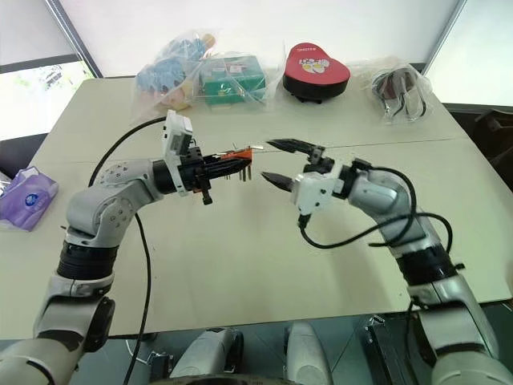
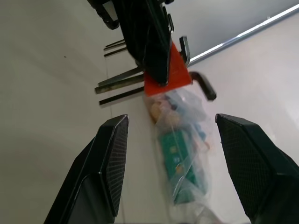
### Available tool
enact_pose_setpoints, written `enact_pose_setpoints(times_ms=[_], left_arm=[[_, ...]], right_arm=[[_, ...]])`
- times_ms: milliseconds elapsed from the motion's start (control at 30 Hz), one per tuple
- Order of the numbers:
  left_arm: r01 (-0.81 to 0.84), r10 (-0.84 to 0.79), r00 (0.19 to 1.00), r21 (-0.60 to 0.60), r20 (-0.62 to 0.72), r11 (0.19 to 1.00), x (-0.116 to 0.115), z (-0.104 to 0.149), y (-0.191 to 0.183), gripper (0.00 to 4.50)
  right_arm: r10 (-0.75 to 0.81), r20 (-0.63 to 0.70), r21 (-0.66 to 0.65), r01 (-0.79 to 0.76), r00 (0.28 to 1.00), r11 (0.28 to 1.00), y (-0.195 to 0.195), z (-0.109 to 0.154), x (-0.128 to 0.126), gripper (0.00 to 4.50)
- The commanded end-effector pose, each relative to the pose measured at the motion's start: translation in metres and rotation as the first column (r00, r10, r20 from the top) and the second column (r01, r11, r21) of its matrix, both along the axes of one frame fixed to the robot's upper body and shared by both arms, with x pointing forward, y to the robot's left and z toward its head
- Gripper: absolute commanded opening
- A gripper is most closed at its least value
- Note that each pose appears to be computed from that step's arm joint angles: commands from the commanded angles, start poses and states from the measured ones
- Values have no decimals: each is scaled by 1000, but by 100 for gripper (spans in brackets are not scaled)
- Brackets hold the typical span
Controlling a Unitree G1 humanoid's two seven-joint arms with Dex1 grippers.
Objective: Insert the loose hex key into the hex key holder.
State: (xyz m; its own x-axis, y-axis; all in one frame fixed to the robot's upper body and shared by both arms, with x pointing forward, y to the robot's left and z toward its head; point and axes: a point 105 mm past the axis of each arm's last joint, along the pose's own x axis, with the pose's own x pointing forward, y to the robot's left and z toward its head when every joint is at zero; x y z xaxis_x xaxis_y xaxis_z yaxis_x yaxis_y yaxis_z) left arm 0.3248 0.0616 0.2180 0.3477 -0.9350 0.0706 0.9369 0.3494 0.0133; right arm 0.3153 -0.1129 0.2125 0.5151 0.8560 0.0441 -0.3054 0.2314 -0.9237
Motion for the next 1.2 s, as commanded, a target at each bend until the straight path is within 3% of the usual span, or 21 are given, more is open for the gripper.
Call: enact_pose_setpoints(times_ms=[33,233,400,900,1067,1200], left_arm=[[34,-34,999,-37,9,999,-4,5,-12,0],[44,-56,991,-107,-118,993,2,-16,-36,0],[-26,-48,927,-191,-372,981,15,-47,-59,0],[-147,30,707,-106,-707,983,22,-111,-54,0],[-164,60,693,-76,-719,984,22,-118,-38,241],[-159,131,786,6,-604,987,24,-112,-22,448]], right_arm=[[-88,-40,112,92,995,989,-19,15,-5,304],[-199,-168,183,229,965,956,-39,11,-9,304],[-257,-186,139,285,948,948,-54,9,-10,304],[-274,-144,142,294,951,945,-50,18,-8,304],[-253,-144,138,272,957,952,-42,17,-8,311],[-235,-166,112,255,958,961,-41,13,-7,311]])
